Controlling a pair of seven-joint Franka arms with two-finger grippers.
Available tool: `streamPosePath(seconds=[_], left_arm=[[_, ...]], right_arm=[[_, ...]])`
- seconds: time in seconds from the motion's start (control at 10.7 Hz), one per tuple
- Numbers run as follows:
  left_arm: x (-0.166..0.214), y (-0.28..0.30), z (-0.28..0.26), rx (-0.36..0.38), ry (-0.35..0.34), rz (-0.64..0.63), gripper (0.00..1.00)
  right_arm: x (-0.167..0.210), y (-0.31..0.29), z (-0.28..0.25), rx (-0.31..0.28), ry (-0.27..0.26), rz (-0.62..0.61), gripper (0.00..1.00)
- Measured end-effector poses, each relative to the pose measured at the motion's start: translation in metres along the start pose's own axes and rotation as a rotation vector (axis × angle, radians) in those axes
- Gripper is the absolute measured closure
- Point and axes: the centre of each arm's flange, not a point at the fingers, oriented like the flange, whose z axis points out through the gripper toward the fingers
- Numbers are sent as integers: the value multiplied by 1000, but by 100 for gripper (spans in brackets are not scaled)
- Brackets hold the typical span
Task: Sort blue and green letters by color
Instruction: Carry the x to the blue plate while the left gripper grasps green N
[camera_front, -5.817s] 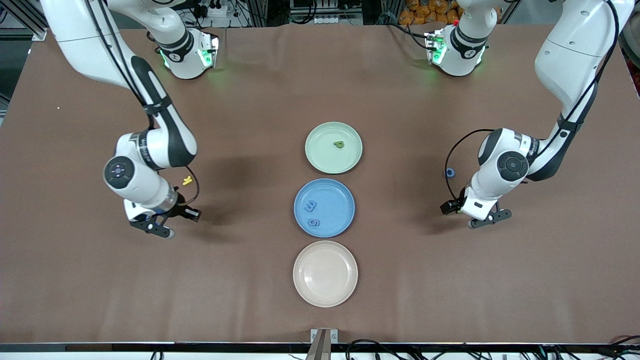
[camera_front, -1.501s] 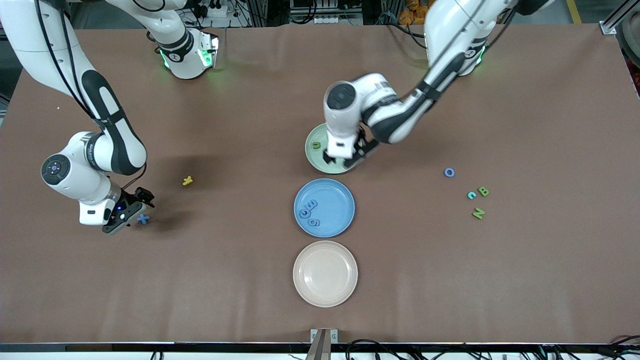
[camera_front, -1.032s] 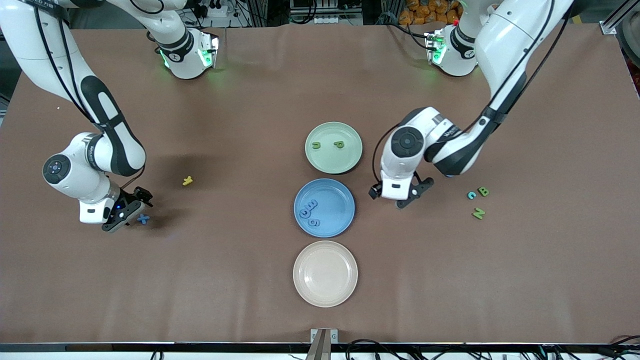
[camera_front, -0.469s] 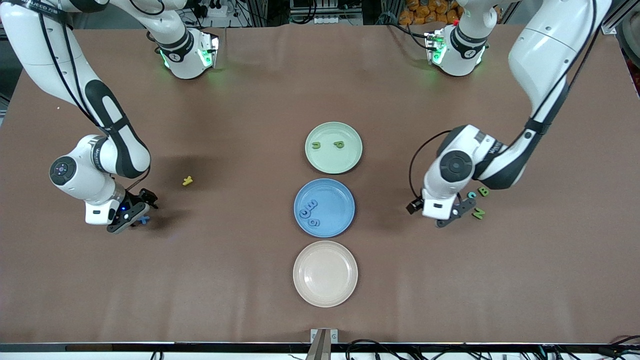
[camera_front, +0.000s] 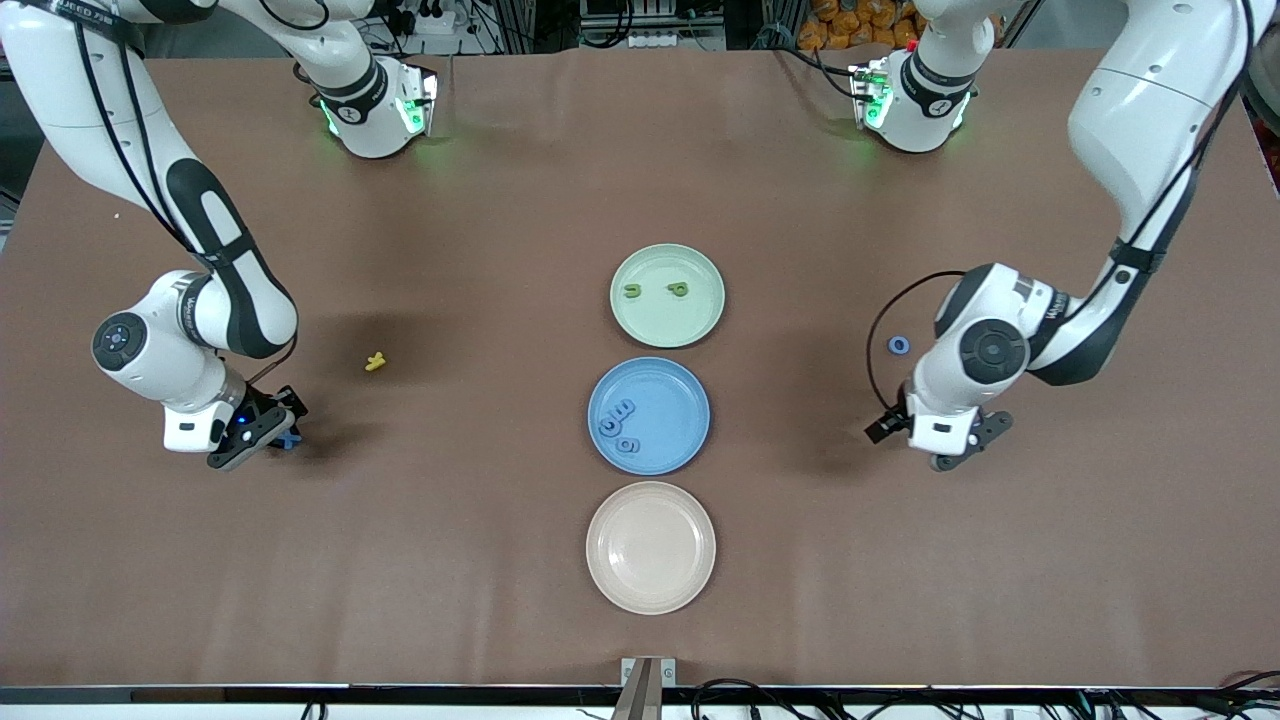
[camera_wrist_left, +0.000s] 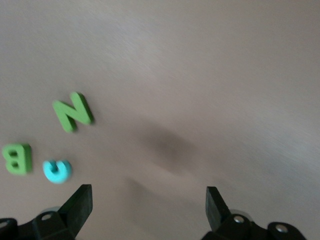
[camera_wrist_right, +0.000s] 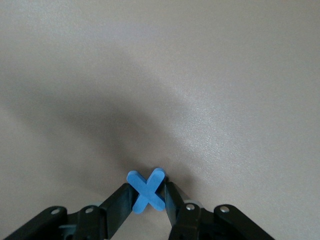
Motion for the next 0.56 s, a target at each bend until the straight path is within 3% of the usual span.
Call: streamPosePath(seconds=[0.28,0.56], left_arm=[[15,-32,22,20,13,20,0],[19,-40,34,25,-4,9,0]], right_arm=[[5,0,-4,7,25,35,68],[28,-12,-7,38,52,151,68]])
